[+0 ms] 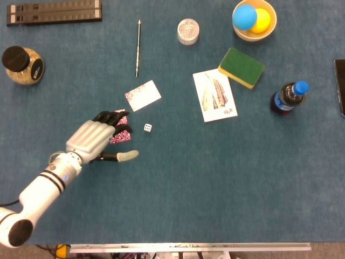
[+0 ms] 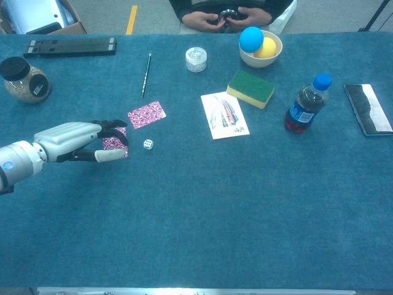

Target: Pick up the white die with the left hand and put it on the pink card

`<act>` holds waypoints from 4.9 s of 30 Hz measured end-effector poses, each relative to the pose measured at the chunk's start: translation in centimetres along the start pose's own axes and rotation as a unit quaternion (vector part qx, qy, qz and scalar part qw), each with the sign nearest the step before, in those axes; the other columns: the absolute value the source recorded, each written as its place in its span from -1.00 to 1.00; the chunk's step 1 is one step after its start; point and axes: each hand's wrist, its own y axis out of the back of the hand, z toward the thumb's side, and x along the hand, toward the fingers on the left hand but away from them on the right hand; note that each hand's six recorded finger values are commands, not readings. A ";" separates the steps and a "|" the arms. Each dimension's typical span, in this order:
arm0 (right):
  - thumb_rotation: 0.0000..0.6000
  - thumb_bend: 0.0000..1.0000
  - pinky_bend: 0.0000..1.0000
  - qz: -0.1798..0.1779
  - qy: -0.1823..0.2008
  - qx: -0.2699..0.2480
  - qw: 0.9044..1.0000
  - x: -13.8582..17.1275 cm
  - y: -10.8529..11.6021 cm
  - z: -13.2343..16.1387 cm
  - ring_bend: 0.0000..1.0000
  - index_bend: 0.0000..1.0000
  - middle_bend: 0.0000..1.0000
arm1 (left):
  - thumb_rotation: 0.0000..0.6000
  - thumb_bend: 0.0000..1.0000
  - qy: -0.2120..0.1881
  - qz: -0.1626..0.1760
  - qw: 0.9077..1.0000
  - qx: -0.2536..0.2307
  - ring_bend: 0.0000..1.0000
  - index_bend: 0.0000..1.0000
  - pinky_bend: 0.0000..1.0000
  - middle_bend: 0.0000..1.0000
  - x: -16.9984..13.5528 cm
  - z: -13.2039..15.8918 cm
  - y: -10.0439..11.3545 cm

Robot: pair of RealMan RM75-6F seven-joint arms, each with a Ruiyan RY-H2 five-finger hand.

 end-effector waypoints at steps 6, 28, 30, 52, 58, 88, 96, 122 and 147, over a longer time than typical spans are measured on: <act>1.00 -0.42 -0.63 -0.002 -0.001 -0.002 1.000 0.1 0.2 -0.1 -0.79 -0.36 -0.57 | -0.97 -0.95 -0.008 0.001 1.000 -0.003 -1.00 -0.58 -1.00 -1.00 1.3 1.3 -0.4; 1.00 -0.42 -0.63 -0.014 -0.010 -0.004 1.000 0.8 1.2 -1.1 -0.79 -0.36 -0.57 | -0.99 -0.95 -0.003 -0.004 1.000 -0.015 -1.00 -0.57 -1.00 -1.00 2.8 2.3 -1.8; 1.00 -0.42 -0.63 -0.014 -0.010 -0.004 1.000 0.9 1.2 -1.2 -0.79 -0.36 -0.57 | -0.98 -0.95 -0.001 -0.002 1.000 -0.015 -1.00 -0.57 -1.00 -1.00 2.9 2.3 -1.8; 1.00 -0.42 -0.63 -0.021 -0.016 -0.009 1.000 1.1 1.5 -1.7 -0.79 -0.36 -0.57 | -0.99 -0.95 -0.011 0.014 1.000 -0.003 -1.00 -0.57 -1.00 -1.00 4.1 3.5 -0.4; 1.00 -0.42 -0.63 -0.022 -0.017 -0.009 1.000 1.1 1.5 -1.9 -0.79 -0.36 -0.57 | -0.98 -0.95 -0.006 0.019 1.000 0.003 -1.00 -0.57 -1.00 -1.00 3.9 3.3 0.1; 1.00 -0.42 -0.63 -0.014 -0.021 -0.011 1.000 1.0 1.2 -2.3 -0.79 -0.36 -0.57 | -0.98 -0.95 0.000 0.014 1.000 -0.002 -1.00 -0.57 -1.00 -1.00 5.5 3.9 -0.7; 1.00 -0.42 -0.63 -0.014 -0.018 -0.011 1.000 1.0 1.2 -2.0 -0.79 -0.36 -0.57 | -0.97 -0.95 0.009 0.017 1.000 -0.003 -1.00 -0.57 -1.00 -1.00 5.2 3.2 -0.5; 1.00 -0.42 -0.63 -0.015 -0.017 -0.010 1.000 1.2 1.2 -1.8 -0.79 -0.36 -0.57 | -0.95 -0.95 0.010 0.034 0.999 0.010 -1.00 -0.57 -1.00 -1.00 3.5 2.6 1.0; 1.00 -0.42 -0.63 -0.016 -0.019 -0.011 1.000 1.4 1.3 -1.9 -0.79 -0.36 -0.57 | -0.90 -0.95 0.041 0.024 0.999 0.008 -1.00 -0.57 -1.00 -1.00 4.2 0.6 0.2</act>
